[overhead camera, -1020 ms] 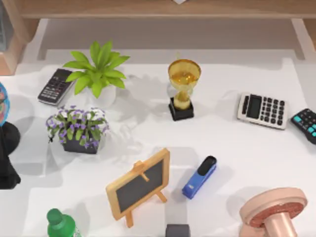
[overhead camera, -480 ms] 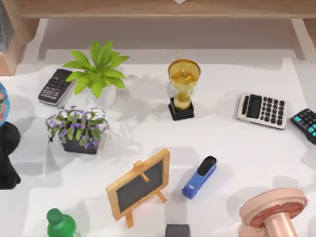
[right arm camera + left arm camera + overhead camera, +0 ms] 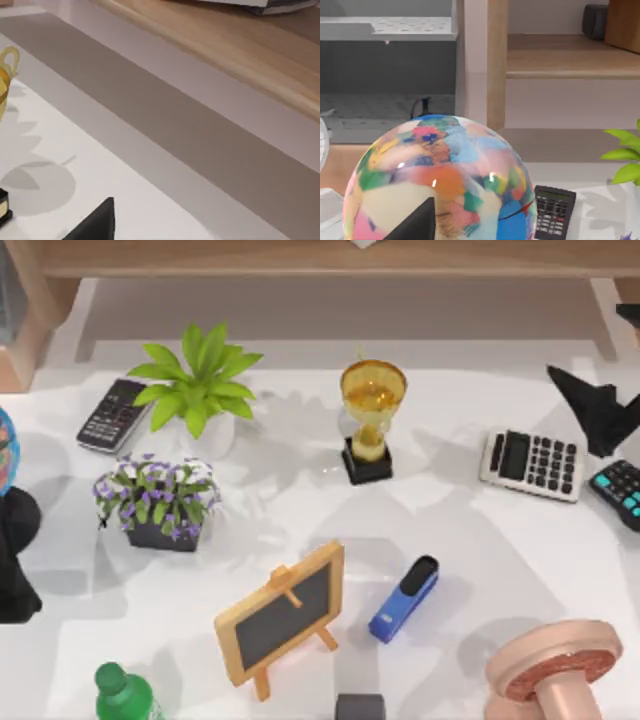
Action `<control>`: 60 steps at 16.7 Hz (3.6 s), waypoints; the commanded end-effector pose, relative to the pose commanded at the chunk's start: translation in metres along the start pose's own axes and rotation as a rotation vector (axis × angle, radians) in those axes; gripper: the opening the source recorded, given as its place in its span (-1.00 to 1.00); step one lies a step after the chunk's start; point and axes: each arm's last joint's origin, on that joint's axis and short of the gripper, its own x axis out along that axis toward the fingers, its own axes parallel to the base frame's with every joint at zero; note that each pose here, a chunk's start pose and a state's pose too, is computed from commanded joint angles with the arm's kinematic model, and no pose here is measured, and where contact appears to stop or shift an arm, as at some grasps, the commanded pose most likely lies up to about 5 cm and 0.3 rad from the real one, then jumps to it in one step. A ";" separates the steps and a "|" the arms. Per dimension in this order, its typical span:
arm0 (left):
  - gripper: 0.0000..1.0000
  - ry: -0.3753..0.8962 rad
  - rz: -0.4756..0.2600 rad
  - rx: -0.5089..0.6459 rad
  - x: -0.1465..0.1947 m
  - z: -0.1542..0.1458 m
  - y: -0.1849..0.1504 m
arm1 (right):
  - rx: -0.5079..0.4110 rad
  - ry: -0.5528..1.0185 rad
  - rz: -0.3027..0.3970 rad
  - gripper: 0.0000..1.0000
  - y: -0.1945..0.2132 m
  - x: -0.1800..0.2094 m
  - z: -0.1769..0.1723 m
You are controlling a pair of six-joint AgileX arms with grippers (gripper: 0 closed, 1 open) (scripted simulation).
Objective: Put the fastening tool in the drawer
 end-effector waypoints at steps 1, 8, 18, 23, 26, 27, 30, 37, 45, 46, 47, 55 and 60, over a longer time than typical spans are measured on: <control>1.00 0.000 0.000 0.000 0.000 0.000 0.000 | 0.103 0.013 0.047 1.00 0.010 0.017 0.016; 1.00 0.000 0.000 0.000 0.000 0.000 0.000 | 0.785 0.326 0.218 1.00 0.112 0.095 0.121; 1.00 0.000 0.000 0.000 0.000 0.000 0.000 | 1.287 1.093 -0.408 1.00 0.208 0.107 0.115; 1.00 0.000 0.000 0.000 0.000 0.000 0.000 | 1.273 1.268 -0.745 1.00 0.213 0.103 0.090; 1.00 0.000 0.000 0.000 0.000 0.000 0.000 | 1.268 1.282 -0.779 1.00 0.213 0.102 0.088; 1.00 0.000 0.000 0.000 0.000 0.000 0.000 | 1.268 1.282 -0.779 1.00 0.213 0.102 0.088; 1.00 0.000 0.000 0.000 0.000 0.000 0.000 | 1.272 1.280 -0.778 1.00 0.212 0.101 0.088; 1.00 0.000 0.000 0.000 0.000 0.000 0.000 | 1.269 1.281 -0.778 1.00 0.223 0.113 0.043; 1.00 0.000 0.000 0.000 0.000 0.000 0.000 | 1.268 1.282 -0.779 0.85 0.228 0.116 0.021; 1.00 0.000 0.000 0.000 0.000 0.000 0.000 | 1.268 1.282 -0.779 0.70 0.228 0.116 0.021; 1.00 0.000 0.000 0.000 0.000 0.000 0.000 | 1.268 1.282 -0.779 0.55 0.228 0.116 0.021; 1.00 0.000 0.000 0.000 0.000 0.000 0.000 | 1.268 1.282 -0.779 -0.66 0.228 0.116 0.021; 1.00 0.000 0.000 0.000 0.000 0.000 0.000 | 1.268 1.282 -0.779 -1.00 0.228 0.116 0.021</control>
